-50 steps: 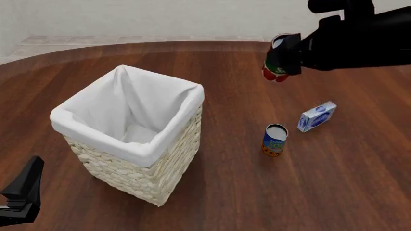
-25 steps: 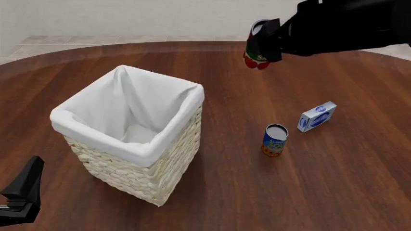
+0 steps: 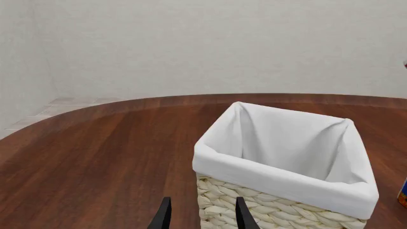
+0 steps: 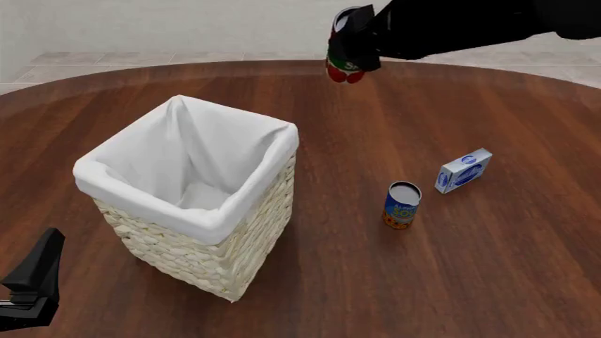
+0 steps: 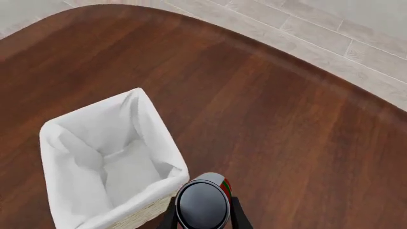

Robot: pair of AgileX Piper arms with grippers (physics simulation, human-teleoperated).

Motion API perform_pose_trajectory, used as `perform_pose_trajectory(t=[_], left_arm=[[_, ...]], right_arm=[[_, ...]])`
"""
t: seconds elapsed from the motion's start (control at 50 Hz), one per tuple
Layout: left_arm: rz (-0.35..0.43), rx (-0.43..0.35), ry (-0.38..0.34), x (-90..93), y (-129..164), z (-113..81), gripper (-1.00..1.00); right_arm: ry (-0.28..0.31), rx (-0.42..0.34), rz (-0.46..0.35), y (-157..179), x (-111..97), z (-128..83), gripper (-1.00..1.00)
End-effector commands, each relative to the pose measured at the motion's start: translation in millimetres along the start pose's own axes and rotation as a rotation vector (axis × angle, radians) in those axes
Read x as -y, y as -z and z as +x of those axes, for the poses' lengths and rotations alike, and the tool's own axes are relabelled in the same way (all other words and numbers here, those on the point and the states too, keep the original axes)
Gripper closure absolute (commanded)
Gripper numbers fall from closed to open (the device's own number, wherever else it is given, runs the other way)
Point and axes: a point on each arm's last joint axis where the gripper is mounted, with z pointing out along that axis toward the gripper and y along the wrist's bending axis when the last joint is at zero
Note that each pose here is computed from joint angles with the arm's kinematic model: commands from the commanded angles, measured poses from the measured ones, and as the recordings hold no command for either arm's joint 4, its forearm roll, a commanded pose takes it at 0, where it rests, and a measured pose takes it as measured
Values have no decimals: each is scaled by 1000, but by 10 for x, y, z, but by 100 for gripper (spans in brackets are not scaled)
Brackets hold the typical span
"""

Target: Pick up the tomato sauce, and put it in the basket.

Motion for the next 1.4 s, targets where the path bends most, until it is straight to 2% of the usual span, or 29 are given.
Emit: perform_pose_trajectory(t=[0.02,0.86,1.4], left_arm=[[0,0,0,0,0,0,-100],[0,0,0,0,0,0,-100],[0,0,0,0,0,0,-100]], right_arm=[[13,22,-22,-70,-78,-118,100],[88,35,-109,-548,-444,-248,100],[113,65,-166,-645,-702,-339,100]])
